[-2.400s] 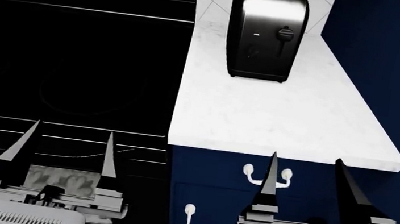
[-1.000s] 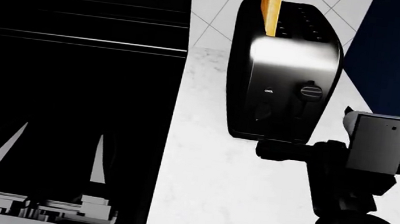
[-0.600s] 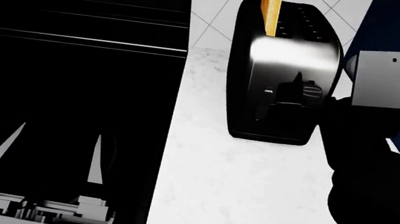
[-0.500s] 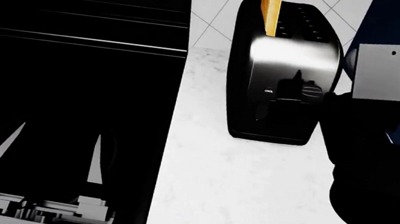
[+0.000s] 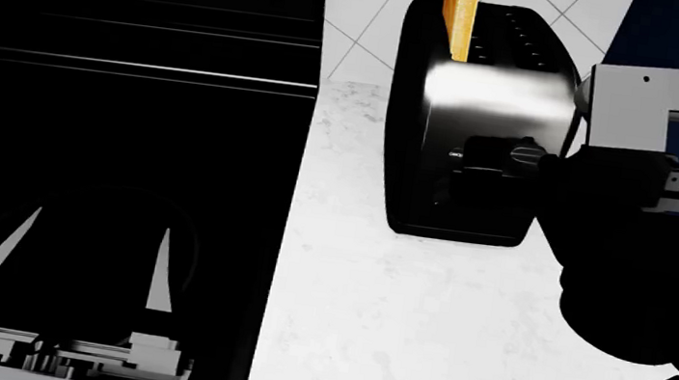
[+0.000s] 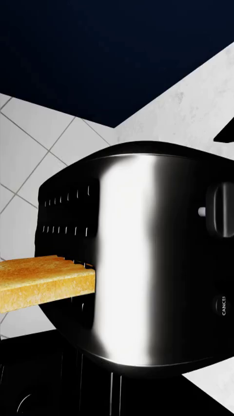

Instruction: Push down the lever of the toaster to turn it on.

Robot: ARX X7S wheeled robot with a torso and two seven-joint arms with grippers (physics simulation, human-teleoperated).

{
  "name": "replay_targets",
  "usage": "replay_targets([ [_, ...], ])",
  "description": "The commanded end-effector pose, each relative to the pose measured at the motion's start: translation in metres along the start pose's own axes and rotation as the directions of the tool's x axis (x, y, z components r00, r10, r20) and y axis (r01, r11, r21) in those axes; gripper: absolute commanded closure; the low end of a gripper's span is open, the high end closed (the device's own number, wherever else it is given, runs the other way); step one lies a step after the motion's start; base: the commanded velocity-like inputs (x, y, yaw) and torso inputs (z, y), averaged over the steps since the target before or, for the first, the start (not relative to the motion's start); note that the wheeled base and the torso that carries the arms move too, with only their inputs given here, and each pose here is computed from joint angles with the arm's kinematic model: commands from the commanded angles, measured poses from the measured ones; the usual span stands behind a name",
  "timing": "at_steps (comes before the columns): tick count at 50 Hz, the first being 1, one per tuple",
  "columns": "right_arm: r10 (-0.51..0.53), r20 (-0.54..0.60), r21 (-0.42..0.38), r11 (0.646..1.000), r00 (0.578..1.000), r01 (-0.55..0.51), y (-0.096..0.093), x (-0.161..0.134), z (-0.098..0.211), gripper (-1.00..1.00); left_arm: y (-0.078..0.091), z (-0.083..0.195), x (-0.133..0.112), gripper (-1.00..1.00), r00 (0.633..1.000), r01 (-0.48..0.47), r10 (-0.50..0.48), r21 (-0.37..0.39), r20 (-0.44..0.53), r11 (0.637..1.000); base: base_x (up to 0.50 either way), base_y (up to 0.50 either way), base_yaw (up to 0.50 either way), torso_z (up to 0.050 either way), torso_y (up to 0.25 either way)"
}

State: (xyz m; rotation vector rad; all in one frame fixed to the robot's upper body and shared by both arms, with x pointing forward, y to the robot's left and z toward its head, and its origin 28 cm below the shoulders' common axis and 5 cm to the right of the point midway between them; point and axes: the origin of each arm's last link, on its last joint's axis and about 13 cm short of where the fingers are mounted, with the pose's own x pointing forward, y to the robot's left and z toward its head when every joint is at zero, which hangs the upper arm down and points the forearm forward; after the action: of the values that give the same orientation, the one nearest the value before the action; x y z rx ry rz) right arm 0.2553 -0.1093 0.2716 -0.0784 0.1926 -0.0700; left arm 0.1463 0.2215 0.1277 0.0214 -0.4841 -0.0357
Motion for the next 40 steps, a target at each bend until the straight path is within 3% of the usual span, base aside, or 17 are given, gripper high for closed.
replay_targets([
  [1, -0.015, -0.002, 0.005, 1.0, 1.0, 0.015, -0.0017, 0.0001, 0.0034, -1.0, 0.0002, 0.0003, -0.0003, -1.0, 1.0, 0.001, -0.001, -0.002, 0.001, 1.0, 0.0, 0.0, 0.0, 0.0, 0.0],
  [12, -0.005, 0.019, 0.006, 1.0, 1.0, 0.005, -0.0013, -0.004, 0.0085, -1.0, -0.0002, 0.0007, -0.0008, -1.0, 1.0, 0.003, -0.003, -0.004, 0.001, 1.0, 0.0, 0.0, 0.0, 0.0, 0.0],
  [13, -0.007, 0.027, -0.006, 1.0, 1.0, 0.008, -0.001, -0.0042, 0.0081, 1.0, -0.0002, 0.0009, -0.001, -1.0, 1.0, 0.003, -0.003, -0.004, 0.001, 1.0, 0.0, 0.0, 0.0, 0.0, 0.0],
  [40, -0.02, 0.057, -0.048, 0.999, 0.998, 0.023, 0.0013, 0.0001, 0.004, 1.0, 0.0004, 0.0008, -0.0008, -1.0, 1.0, 0.004, -0.004, -0.005, 0.002, 1.0, 0.0, 0.0, 0.0, 0.0, 0.0],
])
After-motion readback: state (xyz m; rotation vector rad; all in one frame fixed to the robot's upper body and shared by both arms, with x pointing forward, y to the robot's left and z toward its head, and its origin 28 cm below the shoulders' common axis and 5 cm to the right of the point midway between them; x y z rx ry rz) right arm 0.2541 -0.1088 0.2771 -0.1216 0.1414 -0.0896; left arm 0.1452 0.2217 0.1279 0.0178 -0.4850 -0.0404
